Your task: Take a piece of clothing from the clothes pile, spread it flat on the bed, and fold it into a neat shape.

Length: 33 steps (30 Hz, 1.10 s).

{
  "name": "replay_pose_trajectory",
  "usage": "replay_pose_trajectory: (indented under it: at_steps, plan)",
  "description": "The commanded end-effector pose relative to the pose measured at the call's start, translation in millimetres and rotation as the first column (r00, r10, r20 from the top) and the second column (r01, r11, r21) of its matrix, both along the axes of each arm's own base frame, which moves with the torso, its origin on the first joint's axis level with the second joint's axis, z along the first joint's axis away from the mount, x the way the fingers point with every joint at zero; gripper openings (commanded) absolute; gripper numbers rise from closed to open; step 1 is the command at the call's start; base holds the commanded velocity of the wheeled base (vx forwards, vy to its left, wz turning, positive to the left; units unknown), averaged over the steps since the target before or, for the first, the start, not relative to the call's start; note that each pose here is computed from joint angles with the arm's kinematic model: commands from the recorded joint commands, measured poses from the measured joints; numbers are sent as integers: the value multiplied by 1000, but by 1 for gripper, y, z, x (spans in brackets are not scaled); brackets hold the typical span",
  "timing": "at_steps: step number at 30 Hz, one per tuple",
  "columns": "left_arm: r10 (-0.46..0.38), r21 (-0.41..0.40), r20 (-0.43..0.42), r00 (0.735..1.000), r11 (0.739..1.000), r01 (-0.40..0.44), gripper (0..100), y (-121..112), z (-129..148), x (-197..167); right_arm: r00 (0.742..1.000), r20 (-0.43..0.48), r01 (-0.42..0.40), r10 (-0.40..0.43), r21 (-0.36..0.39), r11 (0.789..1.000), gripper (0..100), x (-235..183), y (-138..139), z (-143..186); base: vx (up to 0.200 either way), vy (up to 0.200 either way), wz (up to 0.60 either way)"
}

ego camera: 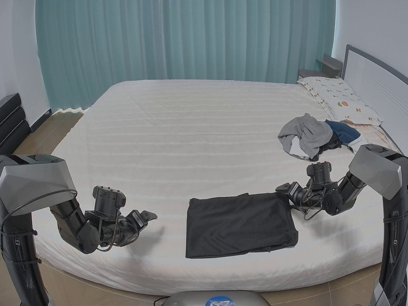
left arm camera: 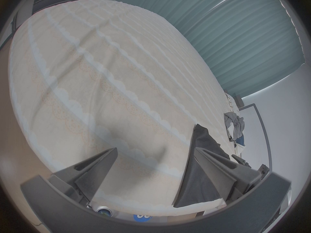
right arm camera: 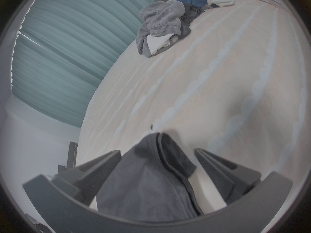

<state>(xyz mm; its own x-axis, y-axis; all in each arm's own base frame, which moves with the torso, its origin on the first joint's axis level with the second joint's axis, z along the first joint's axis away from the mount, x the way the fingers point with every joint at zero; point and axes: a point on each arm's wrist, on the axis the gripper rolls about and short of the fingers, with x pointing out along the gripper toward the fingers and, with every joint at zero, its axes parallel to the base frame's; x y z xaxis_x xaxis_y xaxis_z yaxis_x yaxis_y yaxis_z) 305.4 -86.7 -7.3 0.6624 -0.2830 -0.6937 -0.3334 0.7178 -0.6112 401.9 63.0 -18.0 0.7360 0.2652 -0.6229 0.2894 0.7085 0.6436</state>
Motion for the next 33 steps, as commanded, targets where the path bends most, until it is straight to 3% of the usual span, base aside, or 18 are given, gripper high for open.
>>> replay_pose_trajectory:
  at_steps: [1, 5, 17, 18, 33]
  plan:
    - [0, 0, -1, 1000, 1000, 0, 100, 0, 0, 0, 996, 2, -90, 90, 21, 996, 100, -39, -7, 20, 0, 0, 0]
    - [0, 0, -2, 1000, 1000, 0, 100, 0, 0, 0, 986, -34, -165, 164, -28, 986, 100, -71, -11, 11, 0, 0, 0]
    - [1, 0, -4, 1000, 1000, -1, 100, 0, -1, 0, 972, -84, -223, 219, -35, 974, 100, -103, -11, -5, 0, 0, 0]
    - [0, 0, -2, 1000, 1000, 0, 100, 0, 0, 0, 969, -91, -232, 228, -41, 972, 0, -106, -11, -6, 0, 0, 0]
    - [0, 1, -4, 1000, 1000, 0, 100, 0, -1, 0, 951, -125, -298, 283, -122, 947, 0, -124, -25, -12, 0, 0, 0]
